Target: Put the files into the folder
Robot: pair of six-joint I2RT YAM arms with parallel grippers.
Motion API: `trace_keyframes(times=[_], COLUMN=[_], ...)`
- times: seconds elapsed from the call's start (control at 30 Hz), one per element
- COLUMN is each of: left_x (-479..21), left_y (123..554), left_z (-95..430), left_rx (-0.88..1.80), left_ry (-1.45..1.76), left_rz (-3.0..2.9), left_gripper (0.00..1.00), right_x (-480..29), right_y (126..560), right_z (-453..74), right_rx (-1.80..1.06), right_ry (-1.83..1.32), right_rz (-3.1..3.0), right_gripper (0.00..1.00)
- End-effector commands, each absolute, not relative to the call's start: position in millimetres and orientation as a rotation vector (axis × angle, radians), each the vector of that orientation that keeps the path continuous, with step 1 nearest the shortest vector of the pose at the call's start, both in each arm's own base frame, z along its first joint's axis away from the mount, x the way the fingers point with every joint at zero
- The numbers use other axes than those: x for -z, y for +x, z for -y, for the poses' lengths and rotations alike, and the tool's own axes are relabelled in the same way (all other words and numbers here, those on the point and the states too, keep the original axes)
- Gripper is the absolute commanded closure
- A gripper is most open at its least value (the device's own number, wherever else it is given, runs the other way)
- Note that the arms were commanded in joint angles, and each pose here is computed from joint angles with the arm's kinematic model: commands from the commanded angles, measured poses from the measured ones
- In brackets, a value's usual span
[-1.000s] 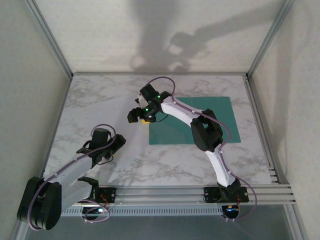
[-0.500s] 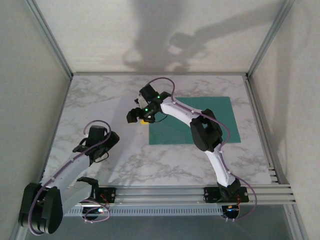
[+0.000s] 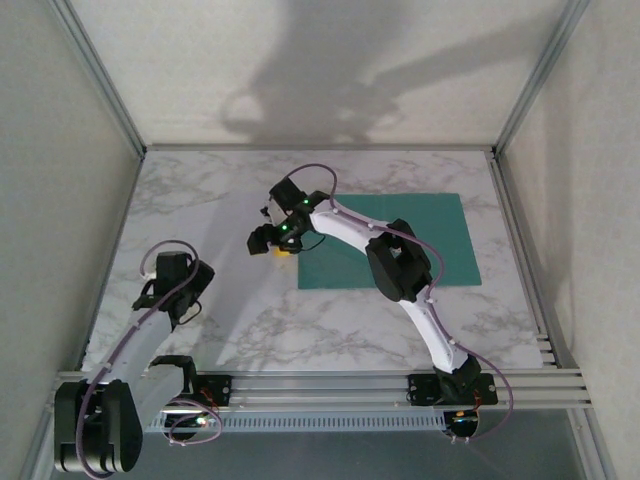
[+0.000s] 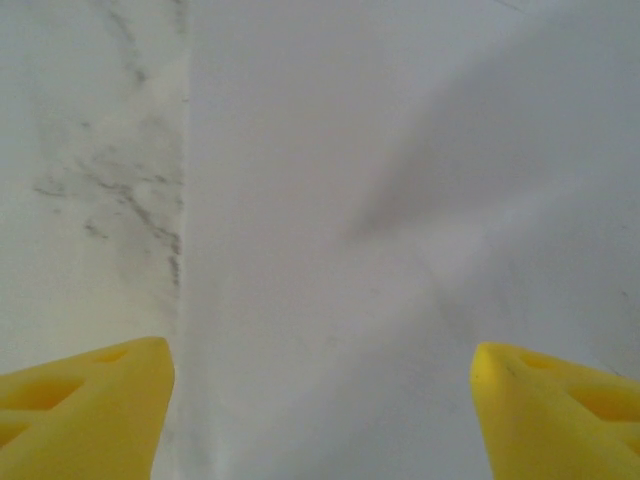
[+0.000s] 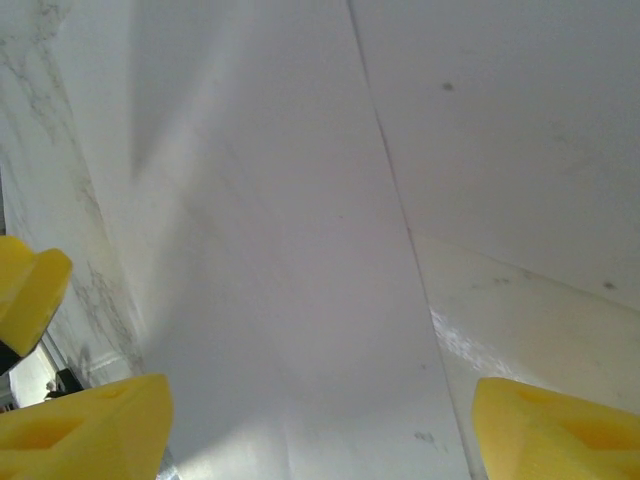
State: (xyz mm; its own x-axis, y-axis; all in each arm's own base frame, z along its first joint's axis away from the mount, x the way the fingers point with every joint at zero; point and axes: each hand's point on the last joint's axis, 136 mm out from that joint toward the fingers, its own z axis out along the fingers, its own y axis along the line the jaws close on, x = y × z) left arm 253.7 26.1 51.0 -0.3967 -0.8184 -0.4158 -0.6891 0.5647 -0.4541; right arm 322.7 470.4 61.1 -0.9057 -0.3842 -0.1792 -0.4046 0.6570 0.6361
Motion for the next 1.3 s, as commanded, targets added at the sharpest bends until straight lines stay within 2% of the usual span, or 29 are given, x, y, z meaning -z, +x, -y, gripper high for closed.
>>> trace_keyframes(times=[0.0,0.93,1.27], left_x=[-45.6,-18.0,-22.4], left_y=[251.3,249.7,260.6], left_z=[-27.9,-19.0,-10.5], left_rx=[0.284,0.329,0.403], left_ry=[-1.205,-1.211,-1.142], left_rz=[-2.191,-2.305,-2.307], left_gripper=[0.23,0.27,0.27], right_x=[-59.3,-31.5,-27.3], right_y=[321.6,304.3,297.2], right_z=[-479.1,-482.6,-477.3], right_rx=[-1.096,-1.066,-1.065], right_ry=[-0.714,-0.765,-0.761], right_rz=[-2.827,-2.893,-2.914], right_gripper=[0.22,0.23,0.23])
